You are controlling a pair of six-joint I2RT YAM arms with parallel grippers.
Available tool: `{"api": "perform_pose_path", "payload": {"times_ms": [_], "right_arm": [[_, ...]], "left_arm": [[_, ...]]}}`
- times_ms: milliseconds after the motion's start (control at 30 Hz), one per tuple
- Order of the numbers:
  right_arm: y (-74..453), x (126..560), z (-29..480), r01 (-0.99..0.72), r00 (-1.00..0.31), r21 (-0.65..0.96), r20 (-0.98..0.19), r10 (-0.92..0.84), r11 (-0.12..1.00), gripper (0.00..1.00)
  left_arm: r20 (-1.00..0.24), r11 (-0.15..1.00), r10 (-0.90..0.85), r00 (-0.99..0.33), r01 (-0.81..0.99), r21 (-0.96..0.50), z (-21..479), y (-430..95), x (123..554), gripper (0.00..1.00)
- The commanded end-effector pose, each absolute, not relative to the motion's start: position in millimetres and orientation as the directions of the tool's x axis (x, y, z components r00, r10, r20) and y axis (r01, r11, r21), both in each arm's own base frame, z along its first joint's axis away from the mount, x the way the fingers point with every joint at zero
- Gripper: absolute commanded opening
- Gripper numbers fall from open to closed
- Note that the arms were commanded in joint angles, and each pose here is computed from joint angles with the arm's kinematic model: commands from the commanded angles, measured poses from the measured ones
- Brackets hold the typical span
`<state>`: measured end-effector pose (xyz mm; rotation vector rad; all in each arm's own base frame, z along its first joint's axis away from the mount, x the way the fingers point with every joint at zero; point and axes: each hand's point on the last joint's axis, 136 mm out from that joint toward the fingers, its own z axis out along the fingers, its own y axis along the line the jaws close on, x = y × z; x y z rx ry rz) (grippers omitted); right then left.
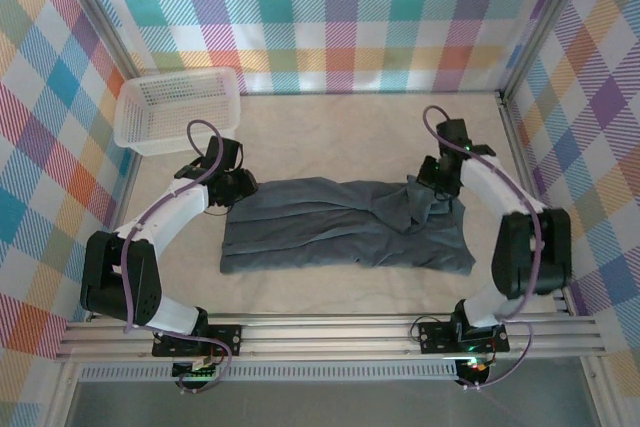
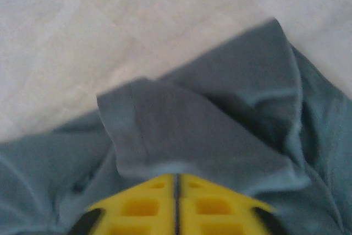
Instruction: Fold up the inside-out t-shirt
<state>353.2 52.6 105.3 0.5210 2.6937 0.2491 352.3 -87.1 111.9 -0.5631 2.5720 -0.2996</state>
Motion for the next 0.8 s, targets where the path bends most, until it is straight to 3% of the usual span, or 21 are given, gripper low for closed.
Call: {"api": "perform_pose_path", "payload": {"times_ms": [0, 167, 333, 433, 500, 567, 767], "right_arm": [[71, 354, 100, 0.242, -0.89, 0.273, -0.32, 0.325, 0.931, 0.52], [83, 376, 86, 0.163, -0.93, 0.13, -0.312, 0.196, 0.978, 0.56], [75, 400, 70, 0.15, -0.942, -0.021, -0.306, 0.136, 0.989, 0.6], [69, 406, 70, 0.155, -0.938, -0.065, -0.322, 0.126, 0.986, 0.45], [66, 408, 74, 0.153, -0.933, -0.08, -0.339, 0.117, 0.985, 0.27], [64, 405, 82, 0.149, -0.931, -0.08, -0.348, 0.113, 0.986, 0.02], [44, 359, 103, 0.238, -0.897, -0.046, -0.393, 0.201, 0.97, 0.0]], "left_arm": [[-0.427, 0.896, -0.427, -0.797, -0.311, -0.316, 116, -95, 362, 0.45], [-0.438, 0.91, -0.389, -0.81, -0.264, -0.32, 121, -107, 365, 0.45], [-0.463, 0.915, -0.286, -0.839, -0.095, -0.393, 131, -140, 362, 0.46], [-0.488, 0.906, -0.24, -0.839, -0.013, -0.423, 138, -156, 358, 0.49], [-0.51, 0.889, -0.213, -0.833, 0.051, -0.455, 147, -168, 357, 0.54], [-0.532, 0.87, -0.179, -0.828, 0.119, -0.479, 154, -180, 356, 0.58], [-0.591, 0.843, -0.144, -0.794, 0.215, -0.494, 166, -194, 363, 0.69]]}}
